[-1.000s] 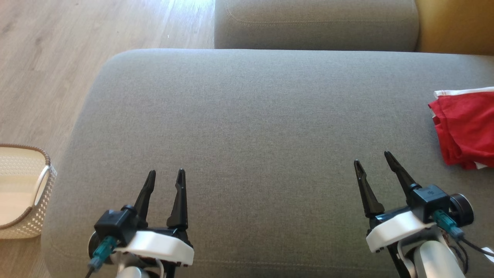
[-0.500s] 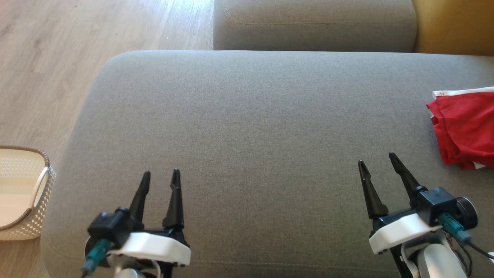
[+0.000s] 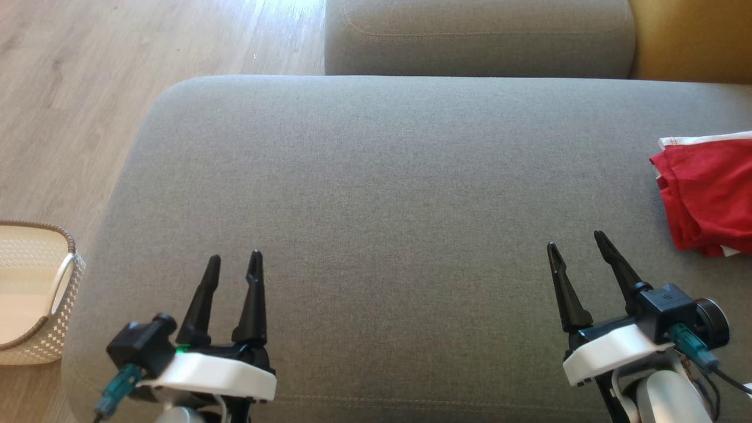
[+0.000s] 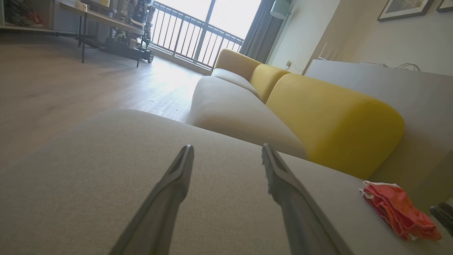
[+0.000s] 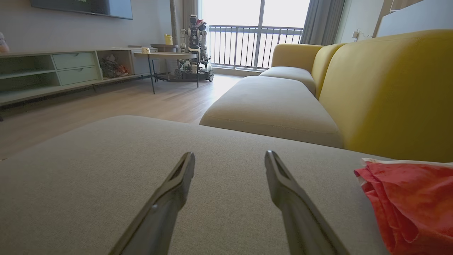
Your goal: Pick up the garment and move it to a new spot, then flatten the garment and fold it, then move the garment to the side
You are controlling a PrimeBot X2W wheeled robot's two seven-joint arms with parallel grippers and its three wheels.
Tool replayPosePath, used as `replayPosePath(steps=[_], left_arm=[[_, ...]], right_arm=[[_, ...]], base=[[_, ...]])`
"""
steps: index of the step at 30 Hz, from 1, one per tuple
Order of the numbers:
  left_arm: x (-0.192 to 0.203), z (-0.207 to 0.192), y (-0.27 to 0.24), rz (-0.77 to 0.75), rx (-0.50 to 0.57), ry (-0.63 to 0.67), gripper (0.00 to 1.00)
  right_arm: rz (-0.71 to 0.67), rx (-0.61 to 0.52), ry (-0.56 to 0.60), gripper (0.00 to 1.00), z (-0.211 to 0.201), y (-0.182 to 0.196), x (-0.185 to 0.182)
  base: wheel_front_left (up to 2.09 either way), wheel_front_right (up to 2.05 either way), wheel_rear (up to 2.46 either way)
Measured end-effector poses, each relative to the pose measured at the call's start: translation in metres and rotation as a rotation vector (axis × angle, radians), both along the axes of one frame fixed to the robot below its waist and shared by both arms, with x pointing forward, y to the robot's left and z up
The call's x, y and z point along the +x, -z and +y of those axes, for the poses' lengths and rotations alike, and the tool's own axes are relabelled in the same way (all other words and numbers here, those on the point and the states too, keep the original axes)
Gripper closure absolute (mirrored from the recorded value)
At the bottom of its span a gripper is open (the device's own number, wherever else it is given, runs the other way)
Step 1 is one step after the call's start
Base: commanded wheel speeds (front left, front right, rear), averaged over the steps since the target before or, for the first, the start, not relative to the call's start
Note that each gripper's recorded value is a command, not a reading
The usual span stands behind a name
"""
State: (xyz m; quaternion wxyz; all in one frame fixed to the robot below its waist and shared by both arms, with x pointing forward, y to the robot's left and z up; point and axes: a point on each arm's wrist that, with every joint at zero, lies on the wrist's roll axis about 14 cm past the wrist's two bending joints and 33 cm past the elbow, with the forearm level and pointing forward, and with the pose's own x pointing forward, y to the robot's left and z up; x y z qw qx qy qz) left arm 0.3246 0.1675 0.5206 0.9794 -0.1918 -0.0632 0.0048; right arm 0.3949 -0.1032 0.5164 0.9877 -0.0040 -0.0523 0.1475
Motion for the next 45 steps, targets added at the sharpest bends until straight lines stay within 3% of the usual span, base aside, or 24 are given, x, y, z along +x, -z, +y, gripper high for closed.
replayPosePath(steps=[9,10,18,45], left_arm=[[-0.002,0.003,0.003,0.005,-0.038,-0.002,0.00],[-0.002,0.003,0.003,0.005,-0.038,-0.002,1.00],[-0.022,0.000,0.054,0.169,-0.076,-0.008,1.00],[-0.007,0.005,0.057,0.201,-0.322,-0.011,1.00]], right_arm=[[0.002,0.000,-0.002,0.00,0.001,0.001,0.000],[0.002,0.000,-0.002,1.00,0.001,0.001,0.000],[0.166,-0.004,0.012,1.00,-0.006,0.050,-0.018],[0.261,0.323,0.132,1.00,-0.035,0.050,-0.016]], base=[[0.00,0.00,0.00],[0.00,0.00,0.00],[0.00,0.00,0.00],[0.00,0.00,0.00]])
